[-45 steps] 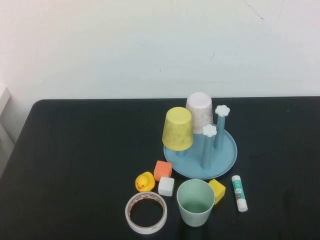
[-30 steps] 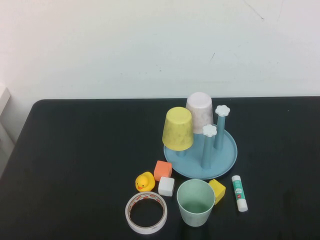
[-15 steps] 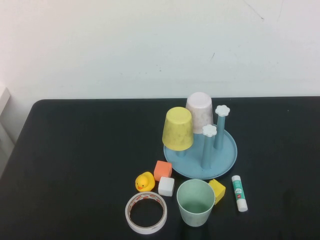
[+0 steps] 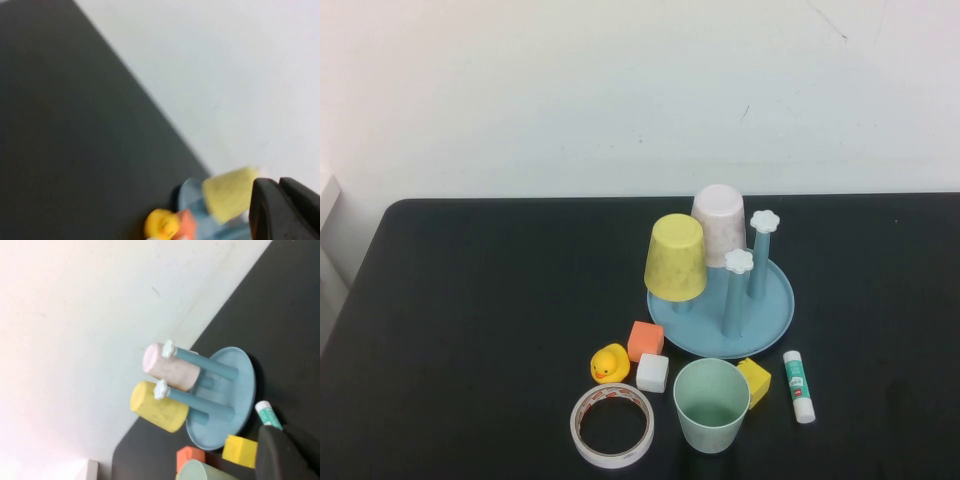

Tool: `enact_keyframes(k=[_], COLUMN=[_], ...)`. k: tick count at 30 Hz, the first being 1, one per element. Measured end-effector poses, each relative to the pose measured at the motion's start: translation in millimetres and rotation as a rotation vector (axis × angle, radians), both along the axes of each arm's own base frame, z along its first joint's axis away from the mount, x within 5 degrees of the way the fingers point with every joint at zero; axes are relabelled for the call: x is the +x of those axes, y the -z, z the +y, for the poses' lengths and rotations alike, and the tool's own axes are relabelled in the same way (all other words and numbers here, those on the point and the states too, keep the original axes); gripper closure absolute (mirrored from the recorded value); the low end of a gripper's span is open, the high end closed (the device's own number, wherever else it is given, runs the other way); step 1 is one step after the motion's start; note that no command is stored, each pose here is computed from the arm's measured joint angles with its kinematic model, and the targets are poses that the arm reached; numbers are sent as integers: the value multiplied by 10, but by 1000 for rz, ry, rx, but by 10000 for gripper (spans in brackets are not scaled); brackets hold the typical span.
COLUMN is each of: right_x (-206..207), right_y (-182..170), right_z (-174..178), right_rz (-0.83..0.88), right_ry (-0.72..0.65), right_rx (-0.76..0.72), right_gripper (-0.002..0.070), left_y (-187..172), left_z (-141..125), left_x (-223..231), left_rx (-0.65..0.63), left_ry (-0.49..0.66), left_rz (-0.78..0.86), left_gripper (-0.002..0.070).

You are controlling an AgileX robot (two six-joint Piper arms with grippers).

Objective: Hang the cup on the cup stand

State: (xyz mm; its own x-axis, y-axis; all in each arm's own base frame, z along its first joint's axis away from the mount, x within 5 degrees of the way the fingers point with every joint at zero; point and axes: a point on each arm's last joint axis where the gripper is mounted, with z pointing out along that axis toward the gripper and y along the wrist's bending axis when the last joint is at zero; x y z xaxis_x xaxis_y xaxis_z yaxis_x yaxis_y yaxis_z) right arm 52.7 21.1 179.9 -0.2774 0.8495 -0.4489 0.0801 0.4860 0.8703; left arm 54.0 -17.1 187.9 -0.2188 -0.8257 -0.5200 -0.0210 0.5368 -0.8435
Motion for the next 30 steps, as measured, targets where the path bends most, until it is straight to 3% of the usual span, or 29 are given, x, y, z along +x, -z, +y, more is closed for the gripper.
enact_keyframes(k=[6,10,15,18,23,24,30], right_x=[3,2,-3,-5,-6,-6,-7], right_y=[-10,-7,4,8,11,11,12], right_z=[-6,-1,9,13,17,17,18], right_rz=[-10,-12,-25,-33,-37,-41,-47], right_ry=[8,-3,-39,-56,-68,-71,-80], right_rx=[9,-22,-131,-187,-223,-239,-271], right_gripper=[678,678,678,678,678,678,678], left_y=[-96,-118,-165,-422,-901,-1065,-1415], left_z=[61,82,1,-81,-114,-115,-175], left_x=[17,19,-6,-13,170,315,891], left_rx=[-148,-136,158,407,748,847,993], left_ry=[-80,-101,13,146,351,437,630], left_rz=[-86,-114,-119,-102,60,119,167], left_gripper=[676,676,676,676,676,676,676])
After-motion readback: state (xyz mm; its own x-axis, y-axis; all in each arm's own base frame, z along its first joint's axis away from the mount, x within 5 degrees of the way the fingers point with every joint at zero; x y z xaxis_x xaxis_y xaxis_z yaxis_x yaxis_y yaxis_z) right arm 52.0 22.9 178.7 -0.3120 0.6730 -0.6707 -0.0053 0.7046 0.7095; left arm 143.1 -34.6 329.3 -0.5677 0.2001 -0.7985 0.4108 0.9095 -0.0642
